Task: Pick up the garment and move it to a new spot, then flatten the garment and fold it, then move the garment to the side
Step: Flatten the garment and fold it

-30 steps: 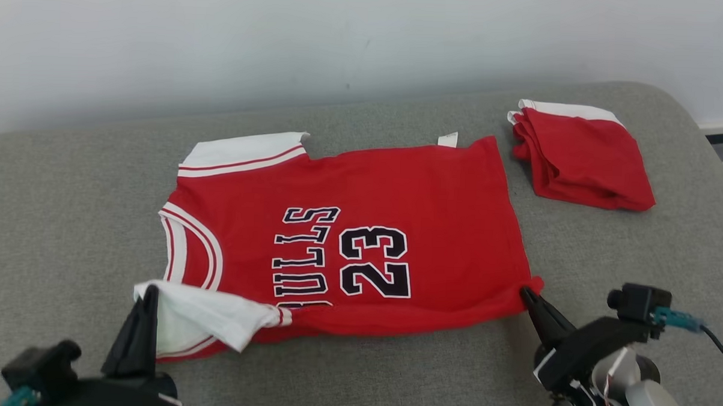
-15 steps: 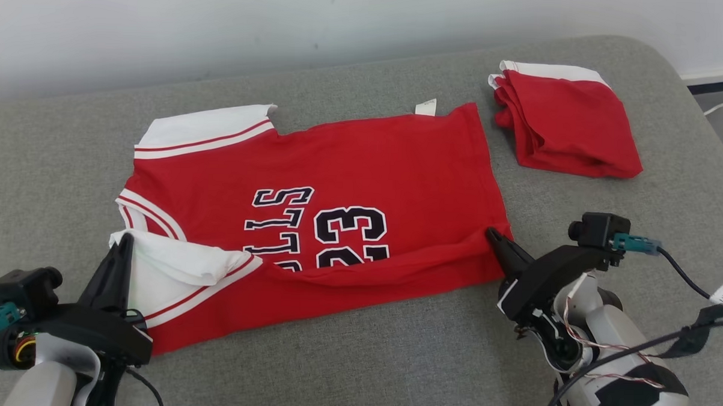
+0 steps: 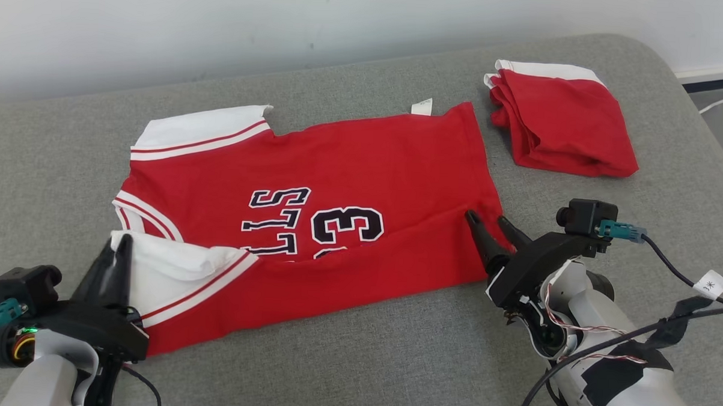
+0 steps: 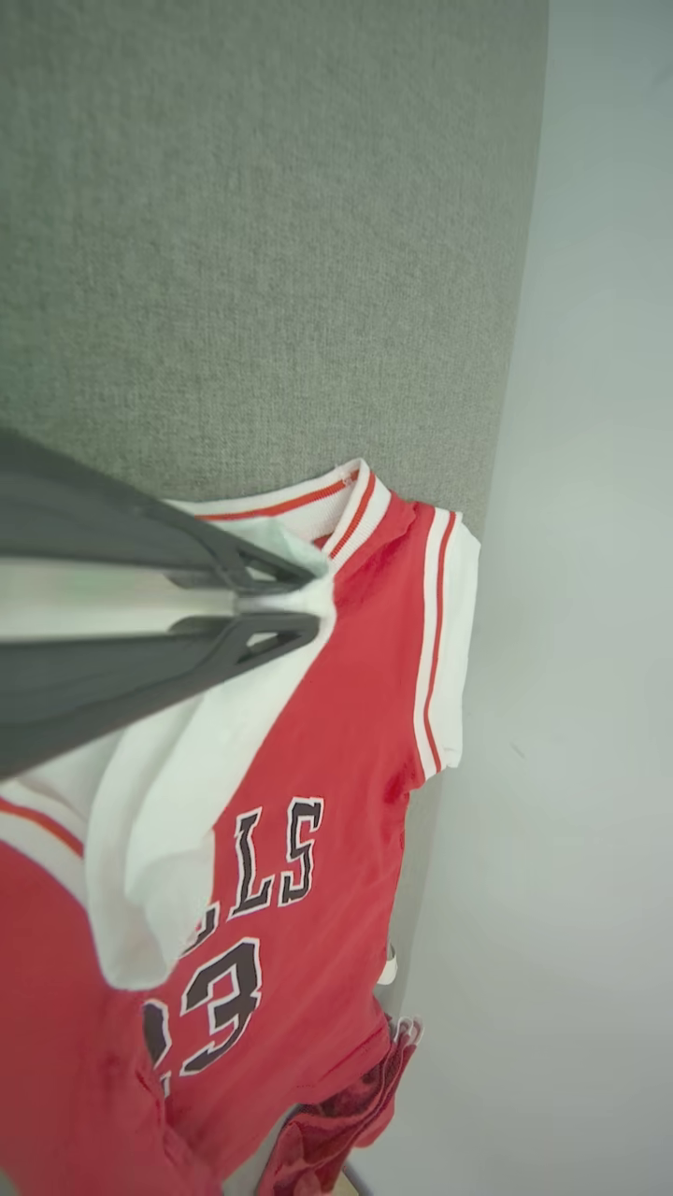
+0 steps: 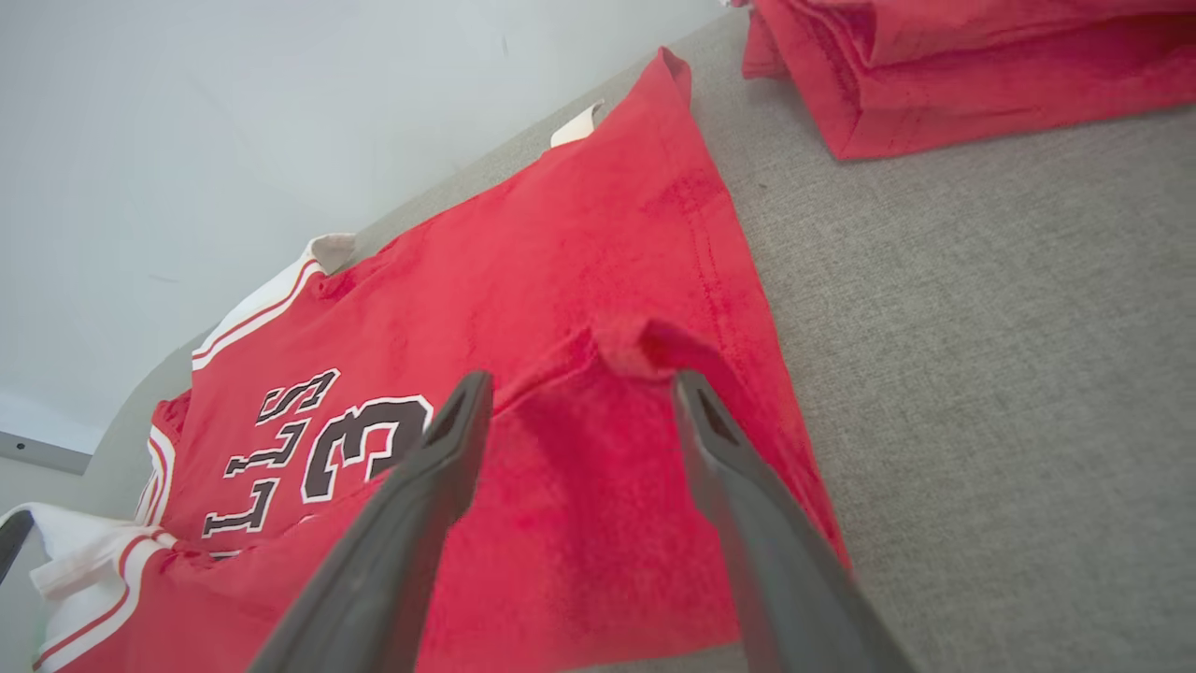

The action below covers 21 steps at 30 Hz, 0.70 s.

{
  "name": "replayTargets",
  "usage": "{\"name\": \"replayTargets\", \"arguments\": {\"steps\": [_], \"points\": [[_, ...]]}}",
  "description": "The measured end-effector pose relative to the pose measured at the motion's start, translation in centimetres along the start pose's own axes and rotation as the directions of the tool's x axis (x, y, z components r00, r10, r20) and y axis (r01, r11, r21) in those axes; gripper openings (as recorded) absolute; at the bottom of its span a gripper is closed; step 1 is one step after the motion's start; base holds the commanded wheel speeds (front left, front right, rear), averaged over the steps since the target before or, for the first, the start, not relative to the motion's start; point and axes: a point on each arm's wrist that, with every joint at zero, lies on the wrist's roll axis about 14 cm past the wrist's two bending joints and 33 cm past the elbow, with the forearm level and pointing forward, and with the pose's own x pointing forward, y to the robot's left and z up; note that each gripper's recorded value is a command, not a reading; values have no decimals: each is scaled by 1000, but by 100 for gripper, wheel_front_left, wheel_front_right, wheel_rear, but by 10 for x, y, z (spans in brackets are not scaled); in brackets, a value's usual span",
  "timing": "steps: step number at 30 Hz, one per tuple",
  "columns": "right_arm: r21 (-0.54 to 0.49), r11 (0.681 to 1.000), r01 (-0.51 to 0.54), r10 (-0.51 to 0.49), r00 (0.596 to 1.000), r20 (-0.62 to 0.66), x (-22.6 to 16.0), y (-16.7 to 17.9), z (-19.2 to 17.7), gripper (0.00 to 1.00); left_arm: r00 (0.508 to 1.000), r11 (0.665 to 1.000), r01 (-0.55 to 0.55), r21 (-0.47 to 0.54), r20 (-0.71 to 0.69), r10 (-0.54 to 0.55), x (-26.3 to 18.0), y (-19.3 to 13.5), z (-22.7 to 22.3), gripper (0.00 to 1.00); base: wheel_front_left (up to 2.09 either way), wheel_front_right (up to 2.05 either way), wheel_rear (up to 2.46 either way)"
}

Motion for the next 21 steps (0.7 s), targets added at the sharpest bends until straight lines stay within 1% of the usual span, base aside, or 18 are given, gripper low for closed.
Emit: {"name": "replayTargets", "arguments": {"steps": [5,9,11,15,19,21], "points": [[-39,999,-1,3,999,50,-4,-2,9,100,999,1000,-7,10,38,7,-4,1,7,100,0,0,0],[-72,997,-4,11,996,94,-10,-4,13,100,997,1000,-24,9,75,24,-16,0,12,100,0,0,0],[-82,997,-6,15,994,104,-14,-5,11,100,995,999,-40,23,92,38,-24,2,15,100,0,0,0],[-106,994,-6,18,993,117,-21,-8,4,100,991,998,-55,7,122,54,-44,-3,16,100,0,0,0],[-98,995,-2,14,993,121,-27,-11,-6,100,990,996,-80,32,121,75,-63,-3,9,100,0,0,0],[-105,994,6,7,993,121,-30,-14,-9,100,989,995,-95,29,116,91,-69,-2,6,100,0,0,0]]}}
